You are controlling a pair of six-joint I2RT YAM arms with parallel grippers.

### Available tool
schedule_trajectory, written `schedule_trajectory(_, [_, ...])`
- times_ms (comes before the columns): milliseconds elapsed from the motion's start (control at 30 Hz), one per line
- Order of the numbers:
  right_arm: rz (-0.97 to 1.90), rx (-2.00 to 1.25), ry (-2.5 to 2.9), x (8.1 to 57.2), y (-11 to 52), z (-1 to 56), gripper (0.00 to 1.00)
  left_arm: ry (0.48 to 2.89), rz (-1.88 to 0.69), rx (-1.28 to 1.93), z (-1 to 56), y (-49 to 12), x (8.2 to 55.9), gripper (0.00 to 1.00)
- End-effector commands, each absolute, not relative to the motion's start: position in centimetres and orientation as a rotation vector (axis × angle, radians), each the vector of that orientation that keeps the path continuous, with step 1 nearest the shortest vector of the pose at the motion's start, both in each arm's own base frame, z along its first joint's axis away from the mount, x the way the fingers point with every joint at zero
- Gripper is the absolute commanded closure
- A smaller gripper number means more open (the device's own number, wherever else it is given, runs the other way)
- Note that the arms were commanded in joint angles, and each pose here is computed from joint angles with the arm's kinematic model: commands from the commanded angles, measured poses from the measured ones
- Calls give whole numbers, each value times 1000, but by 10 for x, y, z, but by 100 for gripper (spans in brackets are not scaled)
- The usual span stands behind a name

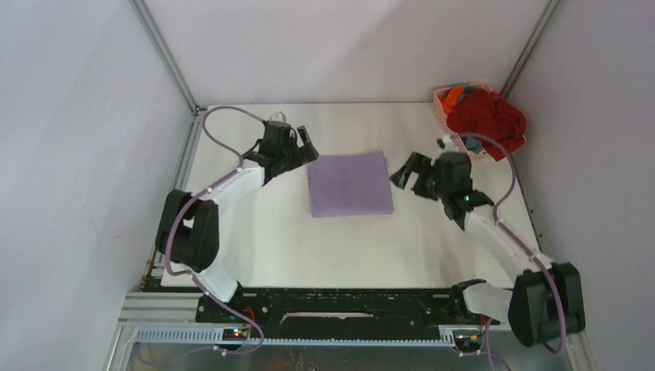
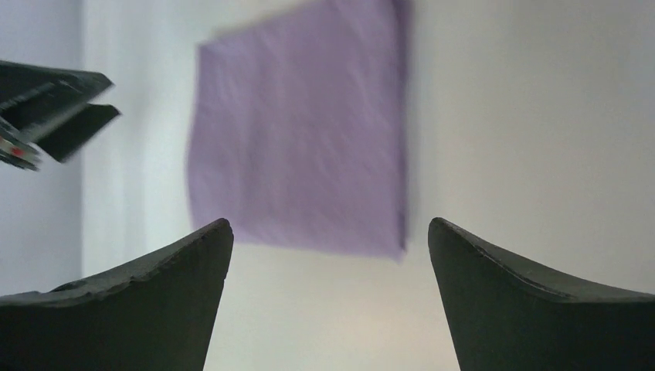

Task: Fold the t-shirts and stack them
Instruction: Move the T-shirt to the corner of the board.

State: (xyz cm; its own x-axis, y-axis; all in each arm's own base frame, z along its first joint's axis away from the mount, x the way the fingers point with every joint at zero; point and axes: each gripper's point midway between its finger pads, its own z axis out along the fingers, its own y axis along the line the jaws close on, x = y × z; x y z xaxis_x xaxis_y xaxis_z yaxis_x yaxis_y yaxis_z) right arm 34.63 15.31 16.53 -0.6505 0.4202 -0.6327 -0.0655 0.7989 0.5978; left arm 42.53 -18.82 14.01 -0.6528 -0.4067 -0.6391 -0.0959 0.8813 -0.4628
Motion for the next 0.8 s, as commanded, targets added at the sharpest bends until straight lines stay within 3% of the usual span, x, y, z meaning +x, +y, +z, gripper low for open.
schedule_trajectory(0, [622, 360, 2195, 307, 123, 121, 0, 2338, -504, -335, 90, -191, 410, 0])
schedule_trajectory(100, [587, 367, 2184, 289, 113, 121, 0, 2366, -562, -327, 75, -202, 409, 2])
schedule_trajectory(233, [544, 381, 2148, 277, 101, 129, 0, 2422, -602, -321, 52, -216, 406, 13])
schedule_trajectory(400, [548, 383, 2101, 273, 96, 141, 0, 2526, -555, -299, 19, -228, 393, 46])
schedule_trajectory(600, [542, 393, 2084, 269, 91, 144, 0, 2589, -346, -279, 4, -225, 393, 98])
schedule_trajectory(767, [562, 377, 2054, 265, 91, 152, 0, 2599, -37, -196, 14, -202, 416, 100])
